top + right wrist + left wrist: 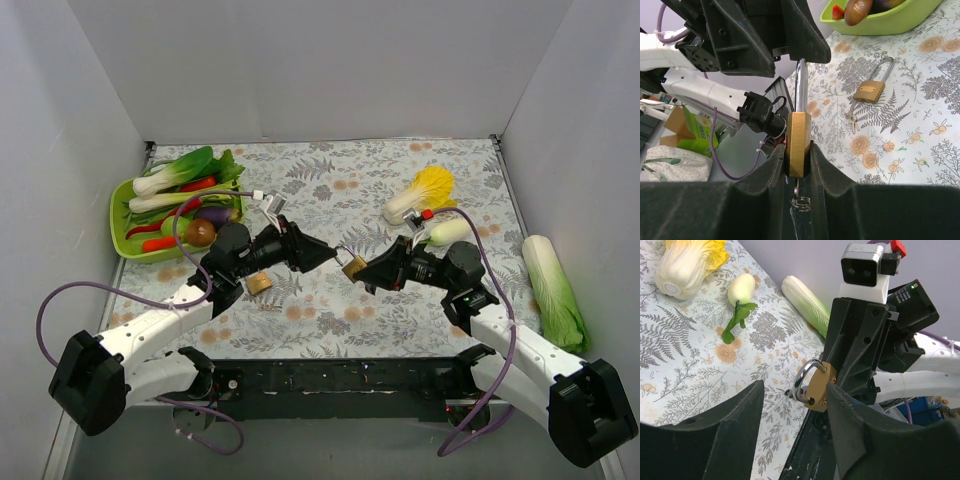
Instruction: Unlock with the key
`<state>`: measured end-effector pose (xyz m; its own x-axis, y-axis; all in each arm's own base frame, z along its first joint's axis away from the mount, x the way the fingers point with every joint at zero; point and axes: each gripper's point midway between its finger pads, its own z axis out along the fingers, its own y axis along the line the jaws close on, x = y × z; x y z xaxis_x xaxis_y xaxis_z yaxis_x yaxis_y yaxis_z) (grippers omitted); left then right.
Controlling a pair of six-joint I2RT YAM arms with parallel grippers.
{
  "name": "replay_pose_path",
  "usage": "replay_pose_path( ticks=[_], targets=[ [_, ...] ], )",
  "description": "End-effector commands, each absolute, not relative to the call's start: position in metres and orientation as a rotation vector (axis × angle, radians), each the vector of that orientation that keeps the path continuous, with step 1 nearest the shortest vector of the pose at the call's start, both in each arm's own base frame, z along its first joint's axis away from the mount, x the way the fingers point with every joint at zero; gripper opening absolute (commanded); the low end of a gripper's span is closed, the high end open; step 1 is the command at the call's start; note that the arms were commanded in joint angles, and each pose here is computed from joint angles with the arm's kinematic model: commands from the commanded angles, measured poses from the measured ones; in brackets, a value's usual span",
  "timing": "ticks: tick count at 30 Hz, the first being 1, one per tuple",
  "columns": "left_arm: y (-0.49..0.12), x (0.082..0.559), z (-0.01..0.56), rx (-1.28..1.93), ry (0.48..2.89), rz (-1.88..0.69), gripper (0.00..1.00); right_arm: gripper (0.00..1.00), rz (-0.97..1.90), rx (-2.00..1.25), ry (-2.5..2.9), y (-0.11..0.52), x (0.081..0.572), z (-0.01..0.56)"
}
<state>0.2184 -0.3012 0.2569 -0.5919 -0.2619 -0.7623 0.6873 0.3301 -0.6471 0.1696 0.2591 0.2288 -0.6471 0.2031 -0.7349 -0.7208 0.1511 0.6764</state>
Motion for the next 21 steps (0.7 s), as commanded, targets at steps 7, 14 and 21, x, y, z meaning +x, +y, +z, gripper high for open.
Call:
replay_pose_path(
  ticks=[7, 14, 21],
  targets=[
    [-0.305, 0.221, 0.255, 0.371, 1.73, -1.424, 0.45, 0.01, 1.605, -0.557, 1.542, 0.259, 0.165, 0.274],
    [-0.305, 0.216, 0.244, 0.384, 1.755, -1.431, 0.46, 0.01, 1.613, -0.527, 1.536, 0.259, 0.168, 0.278],
    [-0.306, 0.217, 0.237, 0.374, 1.777, -1.426, 0.46, 0.01, 1.616, -0.52, 1.533, 0.259, 0.169, 0.279]
  ],
)
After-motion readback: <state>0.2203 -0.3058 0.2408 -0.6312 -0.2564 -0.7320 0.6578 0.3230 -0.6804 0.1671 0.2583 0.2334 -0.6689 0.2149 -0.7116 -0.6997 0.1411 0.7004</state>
